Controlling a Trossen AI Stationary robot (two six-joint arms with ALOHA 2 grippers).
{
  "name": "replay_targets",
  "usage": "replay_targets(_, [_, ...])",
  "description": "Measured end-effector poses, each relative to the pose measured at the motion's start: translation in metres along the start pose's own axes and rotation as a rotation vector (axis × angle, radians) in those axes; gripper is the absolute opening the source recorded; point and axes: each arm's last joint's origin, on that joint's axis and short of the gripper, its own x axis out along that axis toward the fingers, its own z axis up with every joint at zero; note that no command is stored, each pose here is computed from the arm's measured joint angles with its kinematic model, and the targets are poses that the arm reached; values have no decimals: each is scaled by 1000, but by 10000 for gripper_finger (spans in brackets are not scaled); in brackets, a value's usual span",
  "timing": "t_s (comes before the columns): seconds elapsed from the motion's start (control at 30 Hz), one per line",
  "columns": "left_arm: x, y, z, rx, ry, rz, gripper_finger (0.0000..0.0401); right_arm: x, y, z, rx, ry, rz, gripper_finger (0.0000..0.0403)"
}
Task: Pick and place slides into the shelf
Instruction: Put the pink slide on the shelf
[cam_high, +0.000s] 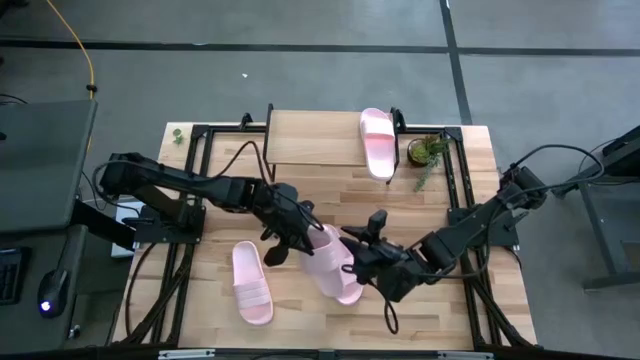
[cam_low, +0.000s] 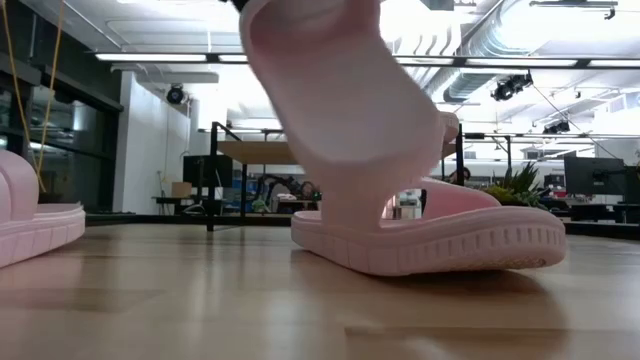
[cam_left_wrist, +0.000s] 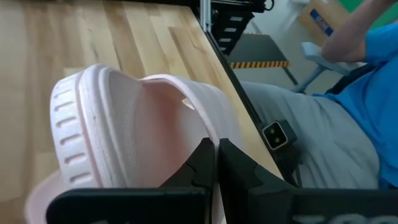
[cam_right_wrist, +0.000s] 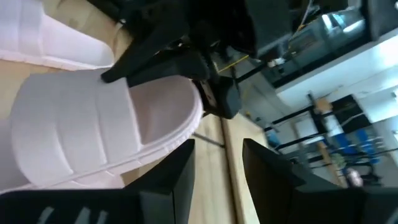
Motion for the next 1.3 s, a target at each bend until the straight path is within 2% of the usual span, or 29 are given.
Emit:
replay_targets(0.33, [-34,-17,47,60,-8,57,0,-21,7,10,-97,-31,-126,124])
replay_targets(0.5, [-51,-25,67,82,-58,67,0,-20,17,14,-173,-30,-156,124])
replay_targets(0.63, [-60,-28,74,82,-62,106,0,-18,25,21,-243,-18,-224,124])
replay_targets(0.8, [-68,-19,75,48,-39,155,0,-28,30,31,-255,-21,-295,124])
replay_targets(1.03, [-81,8,76,-20,-63,198,0,-39,34,35,-284,-42,-293,127])
replay_targets(1.13, [-87,18,77,-52,-84,167,0,-39,34,35,-283,-41,-293,147])
replay_targets(1.3, [-92,25,79,-79,-118,124,0,-35,32,34,-275,-31,-299,205])
